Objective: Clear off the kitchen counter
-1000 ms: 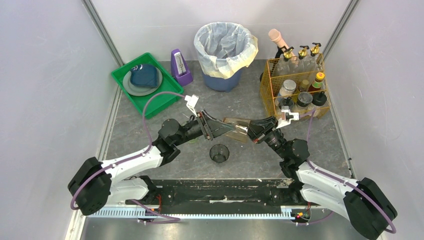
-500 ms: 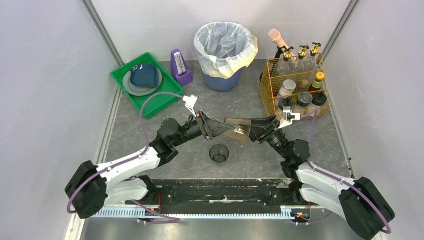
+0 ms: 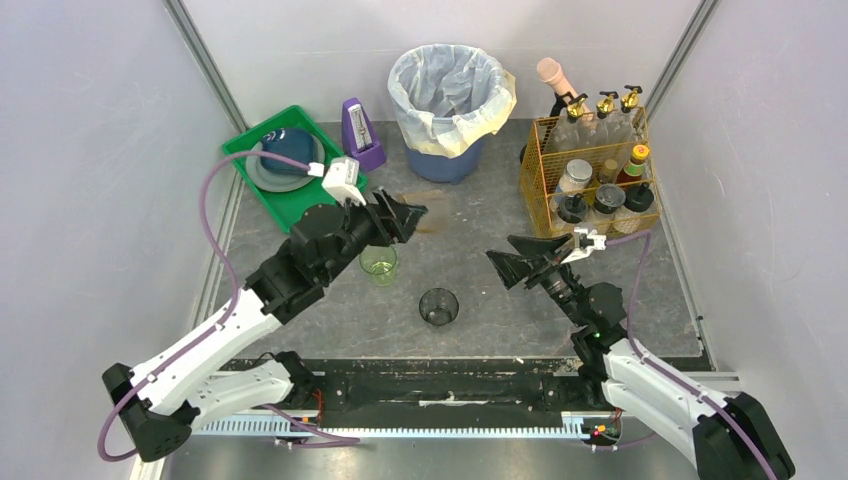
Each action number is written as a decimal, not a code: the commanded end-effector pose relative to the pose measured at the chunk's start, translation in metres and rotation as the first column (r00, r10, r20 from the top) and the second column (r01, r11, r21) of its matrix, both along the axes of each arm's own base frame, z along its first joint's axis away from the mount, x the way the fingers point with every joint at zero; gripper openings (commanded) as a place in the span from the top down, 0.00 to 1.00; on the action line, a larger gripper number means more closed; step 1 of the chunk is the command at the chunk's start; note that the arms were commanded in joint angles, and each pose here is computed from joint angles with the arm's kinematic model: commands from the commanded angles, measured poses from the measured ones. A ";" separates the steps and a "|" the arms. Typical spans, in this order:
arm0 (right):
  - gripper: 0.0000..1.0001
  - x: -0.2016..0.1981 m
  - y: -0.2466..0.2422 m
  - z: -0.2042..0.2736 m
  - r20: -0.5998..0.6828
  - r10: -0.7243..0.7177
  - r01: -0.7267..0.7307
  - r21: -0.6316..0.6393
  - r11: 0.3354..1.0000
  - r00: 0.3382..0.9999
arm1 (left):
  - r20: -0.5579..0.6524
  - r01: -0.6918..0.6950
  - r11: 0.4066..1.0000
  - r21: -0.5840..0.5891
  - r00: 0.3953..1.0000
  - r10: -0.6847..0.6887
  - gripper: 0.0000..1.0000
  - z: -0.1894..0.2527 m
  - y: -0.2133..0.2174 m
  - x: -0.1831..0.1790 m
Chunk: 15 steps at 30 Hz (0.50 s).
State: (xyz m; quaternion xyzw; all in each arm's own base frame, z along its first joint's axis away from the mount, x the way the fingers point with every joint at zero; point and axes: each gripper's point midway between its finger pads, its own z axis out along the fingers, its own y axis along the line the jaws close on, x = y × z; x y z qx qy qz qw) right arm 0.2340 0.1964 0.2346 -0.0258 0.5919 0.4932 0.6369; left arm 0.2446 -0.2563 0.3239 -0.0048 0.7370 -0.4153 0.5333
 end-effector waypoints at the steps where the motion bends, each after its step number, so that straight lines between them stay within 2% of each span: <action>1: 0.02 0.016 -0.018 -0.026 -0.008 -0.138 0.136 -0.137 0.981 0.990 | 0.057 -0.302 0.856 0.419 0.950 0.308 0.98 -0.016 0.078 0.028; 4: 0.02 0.021 -0.025 -0.038 -0.016 -0.188 0.182 -0.173 0.968 0.982 | 0.107 -0.398 0.722 0.566 0.904 0.415 0.98 -0.012 0.110 0.044; 6: 0.02 0.023 -0.028 -0.046 -0.023 -0.204 0.196 -0.191 0.962 0.979 | 0.120 -0.435 0.659 0.614 0.876 0.466 0.98 -0.009 0.128 0.058; 12: 0.02 0.025 -0.029 -0.058 -0.037 -0.217 0.204 -0.219 0.954 0.975 | 0.095 -0.516 0.539 0.665 0.775 0.625 0.98 -0.015 0.185 0.114; 15: 0.02 0.026 -0.032 -0.058 -0.028 -0.235 0.223 -0.224 0.949 0.972 | 0.060 -0.540 0.529 0.655 0.735 0.676 0.98 -0.031 0.202 0.148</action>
